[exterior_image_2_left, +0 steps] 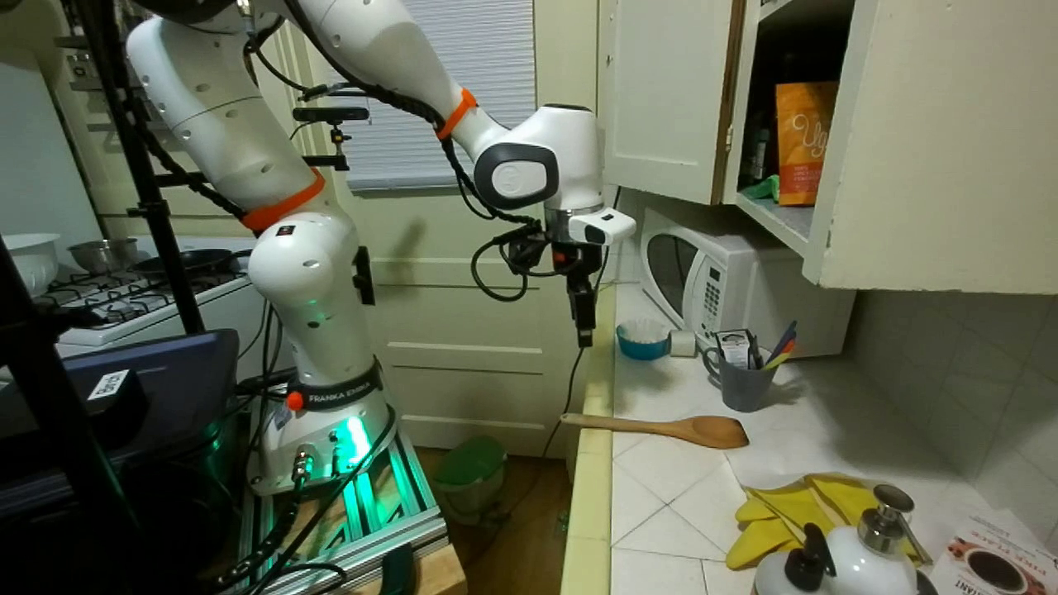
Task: Pick up the cooking stick and put it on the shelf
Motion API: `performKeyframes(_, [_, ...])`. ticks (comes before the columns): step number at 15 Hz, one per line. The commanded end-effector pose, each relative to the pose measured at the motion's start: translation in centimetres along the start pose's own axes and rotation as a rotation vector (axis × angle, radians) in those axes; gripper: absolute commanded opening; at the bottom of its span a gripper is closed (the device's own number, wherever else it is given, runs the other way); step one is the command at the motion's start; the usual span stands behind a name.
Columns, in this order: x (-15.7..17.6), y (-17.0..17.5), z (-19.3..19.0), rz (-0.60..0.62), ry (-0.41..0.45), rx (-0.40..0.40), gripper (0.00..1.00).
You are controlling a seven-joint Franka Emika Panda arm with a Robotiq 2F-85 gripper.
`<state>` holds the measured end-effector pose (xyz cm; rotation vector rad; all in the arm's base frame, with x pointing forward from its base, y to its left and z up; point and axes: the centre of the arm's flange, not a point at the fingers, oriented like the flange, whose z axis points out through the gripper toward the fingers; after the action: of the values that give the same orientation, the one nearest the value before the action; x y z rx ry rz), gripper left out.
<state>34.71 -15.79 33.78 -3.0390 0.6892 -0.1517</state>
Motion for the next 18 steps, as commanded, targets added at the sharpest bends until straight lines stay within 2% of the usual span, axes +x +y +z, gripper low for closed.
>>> performKeyframes(1, [0.1,-0.2,0.4,0.037,0.046,-0.022,1.0])
performKeyframes(5, [0.4,-0.5,3.6,0.116,0.143,-0.051,1.0])
performKeyframes(12, [-2.2,-1.8,12.2,0.166,-0.021,-0.131,1.0])
performKeyframes(14, [-3.4,-2.1,12.9,0.174,-0.019,-0.148,1.0])
performKeyframes(15, [-0.1,-1.8,11.7,0.159,-0.035,-0.132,1.0])
performKeyframes(18, [-0.1,-2.1,12.5,0.145,-0.041,-0.131,1.0])
